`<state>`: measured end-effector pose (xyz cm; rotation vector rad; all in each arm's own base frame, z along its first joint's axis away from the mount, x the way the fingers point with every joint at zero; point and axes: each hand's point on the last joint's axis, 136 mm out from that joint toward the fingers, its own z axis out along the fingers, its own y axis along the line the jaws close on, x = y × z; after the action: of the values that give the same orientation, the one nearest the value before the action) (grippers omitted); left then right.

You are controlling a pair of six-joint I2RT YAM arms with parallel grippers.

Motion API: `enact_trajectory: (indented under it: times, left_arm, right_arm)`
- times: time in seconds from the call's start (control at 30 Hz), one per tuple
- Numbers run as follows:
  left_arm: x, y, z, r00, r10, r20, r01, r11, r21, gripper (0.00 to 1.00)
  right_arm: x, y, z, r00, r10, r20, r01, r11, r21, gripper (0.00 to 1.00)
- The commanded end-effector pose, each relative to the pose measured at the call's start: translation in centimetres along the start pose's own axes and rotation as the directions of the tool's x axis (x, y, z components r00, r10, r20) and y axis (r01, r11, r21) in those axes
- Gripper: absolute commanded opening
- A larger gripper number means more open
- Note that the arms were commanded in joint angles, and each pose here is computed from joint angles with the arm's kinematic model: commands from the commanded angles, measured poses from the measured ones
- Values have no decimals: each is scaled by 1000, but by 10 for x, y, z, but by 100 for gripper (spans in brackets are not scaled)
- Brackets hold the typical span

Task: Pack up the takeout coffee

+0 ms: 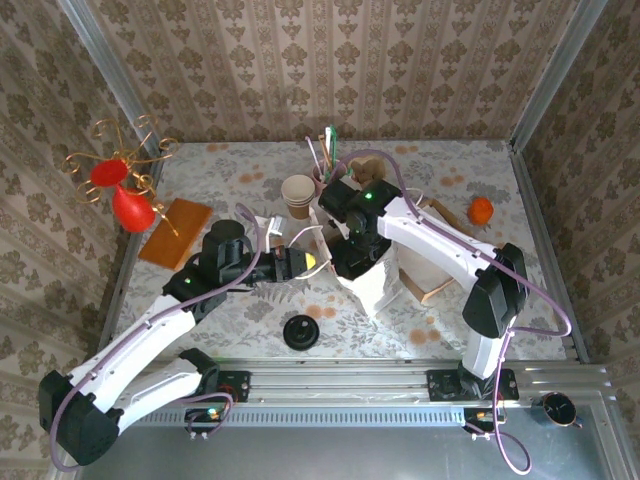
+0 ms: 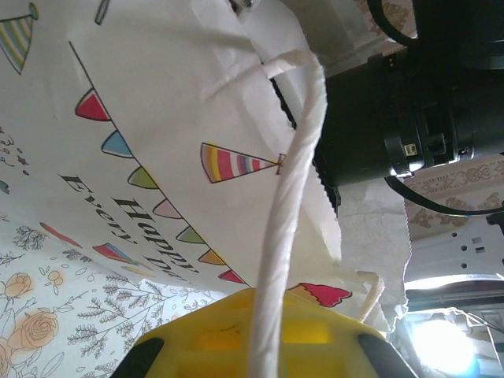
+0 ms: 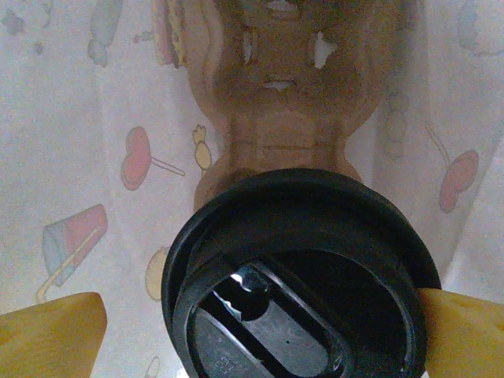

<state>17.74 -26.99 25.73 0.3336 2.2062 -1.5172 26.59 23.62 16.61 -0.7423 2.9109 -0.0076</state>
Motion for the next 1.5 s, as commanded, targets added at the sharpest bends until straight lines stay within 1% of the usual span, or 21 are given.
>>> enact_trajectory:
  times: [0.0,0.23,0.3,0.57,0.67,0.9,1.07,1.27,1.47]
  left_arm:
    - [-1,-9,-1,1000,14,-3,-14,999,29,1]
    - [-6,-19,-4,1000,31,5,-31,999,39,0]
    - [-7,-19,-4,1000,31,7,-31,999,40,0]
    - [-9,-24,-5,999,39,14,-40,998,51,0]
    - [-10,-26,-5,999,41,14,-42,998,56,0]
    - [-14,-32,-6,999,42,23,-43,997,68,0]
    - [-17,-41,-8,998,54,27,-56,995,85,0]
    - [-23,-53,-20,994,101,47,-104,992,71,0]
    - [-26,-44,-24,995,80,60,-83,995,55,0]
  right_arm:
    - [-6,-5,-17,999,4,53,-4,1000,-3,100]
    - [-6,-3,-14,999,10,35,-9,1000,-24,93]
    - [-6,-3,-11,999,16,29,-15,999,-33,90]
    - [-6,-3,-6,1000,28,13,-27,999,-46,87]
    - [-6,-4,-7,999,36,14,-35,998,-55,84]
    - [-8,-3,-6,999,41,21,-39,997,-70,82]
    - [-8,-2,-7,999,44,28,-42,996,-77,72]
    - [-8,2,-9,998,54,35,-49,993,-109,72]
    - [-11,4,-13,996,63,58,-55,991,-125,71]
